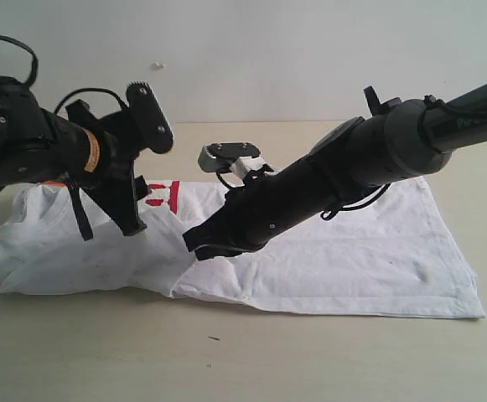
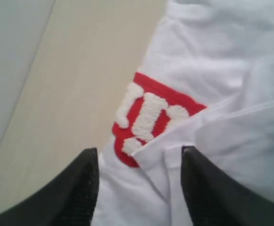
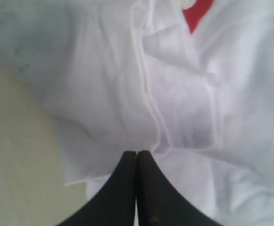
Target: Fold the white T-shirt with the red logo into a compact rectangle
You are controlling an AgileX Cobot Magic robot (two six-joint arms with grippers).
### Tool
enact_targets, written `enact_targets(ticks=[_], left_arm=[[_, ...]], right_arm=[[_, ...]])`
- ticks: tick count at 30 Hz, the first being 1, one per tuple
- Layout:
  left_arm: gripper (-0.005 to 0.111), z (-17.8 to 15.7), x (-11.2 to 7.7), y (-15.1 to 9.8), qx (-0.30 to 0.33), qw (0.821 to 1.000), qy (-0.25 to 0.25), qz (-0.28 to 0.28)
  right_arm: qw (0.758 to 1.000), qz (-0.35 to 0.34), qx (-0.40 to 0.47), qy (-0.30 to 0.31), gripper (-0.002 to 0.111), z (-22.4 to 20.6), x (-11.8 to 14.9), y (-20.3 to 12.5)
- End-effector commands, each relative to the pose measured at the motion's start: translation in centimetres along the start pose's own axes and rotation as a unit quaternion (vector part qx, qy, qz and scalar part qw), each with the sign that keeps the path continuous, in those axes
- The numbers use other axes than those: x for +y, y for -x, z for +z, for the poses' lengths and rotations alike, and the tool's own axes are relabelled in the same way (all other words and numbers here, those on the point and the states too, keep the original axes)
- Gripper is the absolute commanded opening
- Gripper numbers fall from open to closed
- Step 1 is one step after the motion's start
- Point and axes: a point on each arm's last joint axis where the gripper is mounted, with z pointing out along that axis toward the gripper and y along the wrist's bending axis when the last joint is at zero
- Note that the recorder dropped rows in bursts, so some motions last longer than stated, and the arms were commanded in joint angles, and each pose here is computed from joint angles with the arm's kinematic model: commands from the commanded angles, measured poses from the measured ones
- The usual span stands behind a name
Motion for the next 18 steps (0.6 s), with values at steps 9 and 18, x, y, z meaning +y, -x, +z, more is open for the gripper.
enact_targets(ticks=[9, 18], left_arm=[[0.052, 1.8, 2.0, -3.9, 0.053, 0.983, -0.005, -0.176], [0.052, 0.5, 4.6, -2.5, 0.031, 0.963, 0.009, -0.266]], right_arm=[[1.000, -0.002, -0.004, 0.016, 0.000, -0.2, 0.6, 0.4], [0.999, -0.021, -0.016, 0.045, 0.000, -1.2, 2.0, 1.7]])
